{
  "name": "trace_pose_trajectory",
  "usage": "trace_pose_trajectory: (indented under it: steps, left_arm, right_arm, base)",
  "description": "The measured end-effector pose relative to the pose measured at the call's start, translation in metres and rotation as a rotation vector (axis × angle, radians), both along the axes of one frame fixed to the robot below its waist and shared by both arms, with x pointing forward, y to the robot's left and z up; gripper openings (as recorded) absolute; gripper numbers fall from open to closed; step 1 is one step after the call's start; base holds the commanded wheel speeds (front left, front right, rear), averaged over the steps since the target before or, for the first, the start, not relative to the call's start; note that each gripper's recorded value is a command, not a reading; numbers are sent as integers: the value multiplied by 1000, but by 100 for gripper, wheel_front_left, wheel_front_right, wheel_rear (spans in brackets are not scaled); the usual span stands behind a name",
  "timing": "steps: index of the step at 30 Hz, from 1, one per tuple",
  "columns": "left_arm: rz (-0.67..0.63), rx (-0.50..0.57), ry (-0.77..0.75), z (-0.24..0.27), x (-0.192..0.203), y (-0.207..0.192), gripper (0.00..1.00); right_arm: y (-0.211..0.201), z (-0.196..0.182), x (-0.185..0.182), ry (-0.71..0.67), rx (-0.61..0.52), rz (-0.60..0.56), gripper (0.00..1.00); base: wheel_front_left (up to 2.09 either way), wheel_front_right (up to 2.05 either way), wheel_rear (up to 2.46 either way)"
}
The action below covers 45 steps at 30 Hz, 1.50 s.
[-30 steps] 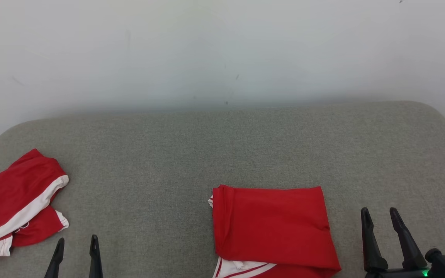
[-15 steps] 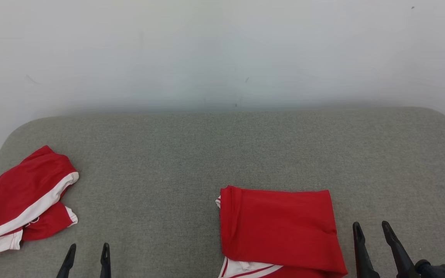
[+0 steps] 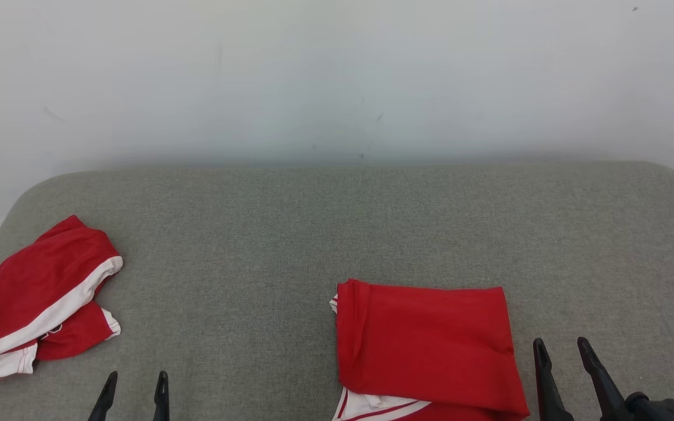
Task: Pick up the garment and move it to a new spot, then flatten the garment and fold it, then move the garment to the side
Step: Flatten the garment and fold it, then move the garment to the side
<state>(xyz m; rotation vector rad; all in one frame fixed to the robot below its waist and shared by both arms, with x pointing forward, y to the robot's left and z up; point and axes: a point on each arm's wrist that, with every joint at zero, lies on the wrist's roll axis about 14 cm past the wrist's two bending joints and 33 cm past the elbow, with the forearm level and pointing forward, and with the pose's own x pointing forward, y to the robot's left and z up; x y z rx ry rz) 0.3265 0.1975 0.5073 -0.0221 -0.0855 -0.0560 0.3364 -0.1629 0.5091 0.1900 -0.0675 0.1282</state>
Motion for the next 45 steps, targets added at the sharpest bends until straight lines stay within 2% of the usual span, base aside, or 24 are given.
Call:
trace_pose_trajectory:
  steps: [11, 20, 24, 34, 45]
  left_arm:
    - [2, 1, 0, 0, 1, 0, 100]
    - [-5, -1, 7, -2, 9, -4, 100]
    - [-9, -7, 13, -3, 13, -7, 100]
    - [1, -9, 29, -8, 28, -3, 100]
    - [1, -11, 42, -13, 34, -3, 100]
  right_arm:
    - [2, -2, 5, 17, -18, 8, 100]
    - [-2, 4, 51, 65, -81, 23, 100]
    - [-3, -6, 68, 122, -114, 35, 100]
    - [-4, -71, 84, 358, -137, 53, 100]
    - [13, -131, 59, 569, -118, 94, 100]
  base:
    - [0, 0, 0]
    - [0, 0, 0]
    - [0, 0, 0]
    - [0, 0, 0]
    - [0, 0, 0]
